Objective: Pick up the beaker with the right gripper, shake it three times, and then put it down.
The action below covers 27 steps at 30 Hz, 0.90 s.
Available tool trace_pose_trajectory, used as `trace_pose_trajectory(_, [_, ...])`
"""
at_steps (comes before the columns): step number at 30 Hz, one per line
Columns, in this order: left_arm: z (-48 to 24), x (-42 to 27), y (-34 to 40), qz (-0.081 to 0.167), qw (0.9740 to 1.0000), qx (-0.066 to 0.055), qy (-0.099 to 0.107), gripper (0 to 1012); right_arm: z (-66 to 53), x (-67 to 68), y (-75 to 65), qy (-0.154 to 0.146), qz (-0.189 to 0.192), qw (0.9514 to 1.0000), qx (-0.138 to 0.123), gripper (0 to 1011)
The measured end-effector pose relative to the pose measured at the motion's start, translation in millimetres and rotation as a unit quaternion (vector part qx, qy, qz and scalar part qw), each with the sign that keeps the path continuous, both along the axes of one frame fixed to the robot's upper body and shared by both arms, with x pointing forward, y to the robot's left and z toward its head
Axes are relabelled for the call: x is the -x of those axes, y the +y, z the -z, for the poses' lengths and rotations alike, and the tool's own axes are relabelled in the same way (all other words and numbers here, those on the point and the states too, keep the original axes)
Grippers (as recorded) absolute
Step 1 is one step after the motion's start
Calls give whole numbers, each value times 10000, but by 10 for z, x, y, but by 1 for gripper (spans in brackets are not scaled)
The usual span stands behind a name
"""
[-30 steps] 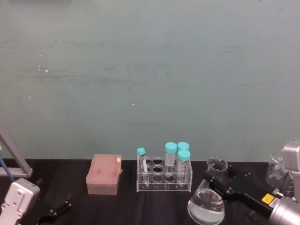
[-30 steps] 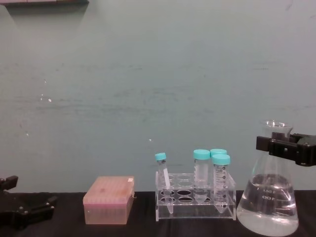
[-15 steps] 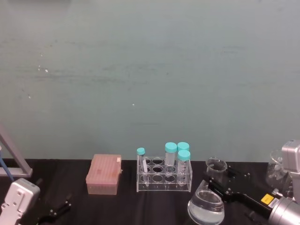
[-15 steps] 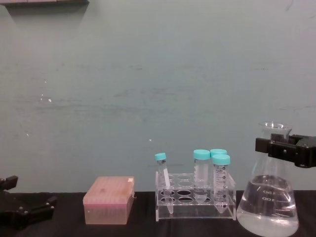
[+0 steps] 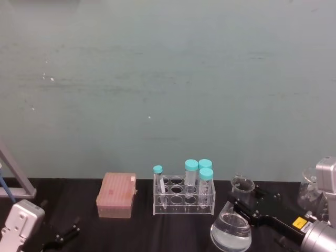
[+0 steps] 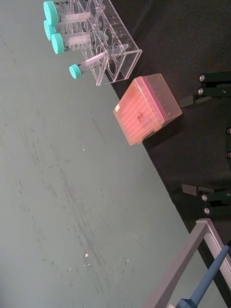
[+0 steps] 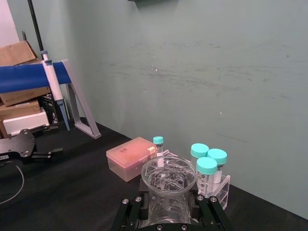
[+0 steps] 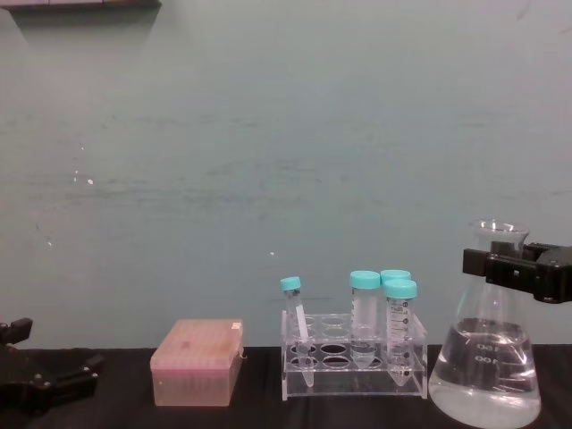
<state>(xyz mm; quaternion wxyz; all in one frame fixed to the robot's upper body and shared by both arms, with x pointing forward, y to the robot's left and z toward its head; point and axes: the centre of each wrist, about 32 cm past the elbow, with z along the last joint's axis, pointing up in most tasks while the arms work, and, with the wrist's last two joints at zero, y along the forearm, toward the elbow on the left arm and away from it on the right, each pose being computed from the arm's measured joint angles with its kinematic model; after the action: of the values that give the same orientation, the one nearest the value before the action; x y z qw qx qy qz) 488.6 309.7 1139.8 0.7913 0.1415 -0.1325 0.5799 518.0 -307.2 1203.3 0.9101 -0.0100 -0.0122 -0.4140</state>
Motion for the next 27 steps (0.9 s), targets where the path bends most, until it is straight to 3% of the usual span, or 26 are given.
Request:
trace_pose_trajectory(7, [0, 0, 0, 0, 10000, 0, 0, 1000, 1, -1, -3, 22, -7, 10000, -45, 453])
trace_pose_trajectory(10, [0, 0, 0, 0, 10000, 0, 0, 1000, 1, -4, -27, 530, -92, 9952, -822, 452])
trace_pose_trajectory(11, [0, 0, 0, 0, 10000, 0, 0, 1000, 13, 4, -28, 909, -114, 9863, -1374, 452])
trace_pose_trajectory(13, [0, 0, 0, 0, 10000, 0, 0, 1000, 21, 18, -21, 1316, -127, 9712, -1983, 452])
trace_pose_trajectory(15, [0, 0, 0, 0, 10000, 0, 0, 1000, 22, 33, -7, 1665, -152, 9528, -2535, 452])
trace_pose_trajectory(16, [0, 0, 0, 0, 10000, 0, 0, 1000, 24, 48, 5, 1936, -152, 9346, -2979, 453])
trace_pose_trajectory(19, [0, 0, 0, 0, 10000, 0, 0, 1000, 26, 66, 20, 2239, -164, 9106, -3469, 452])
trace_pose_trajectory(20, [0, 0, 0, 0, 10000, 0, 0, 1000, 26, 76, 29, 2401, -171, 8964, -3723, 452])
trace_pose_trajectory(21, [0, 0, 0, 0, 10000, 0, 0, 1000, 27, 81, 33, 2461, -167, 8903, -3827, 452])
trace_pose_trajectory(22, [0, 0, 0, 0, 10000, 0, 0, 1000, 27, 87, 40, 2587, -170, 8787, -4009, 452])
trace_pose_trajectory(23, [0, 0, 0, 0, 10000, 0, 0, 1000, 28, 90, 41, 2635, -169, 8738, -4083, 452])
trace_pose_trajectory(24, [0, 0, 0, 0, 10000, 0, 0, 1000, 29, 95, 41, 2724, -154, 8649, -4213, 452])
trace_pose_trajectory(27, [0, 0, 0, 0, 10000, 0, 0, 1000, 26, 101, 47, 2825, -141, 8543, -4360, 452])
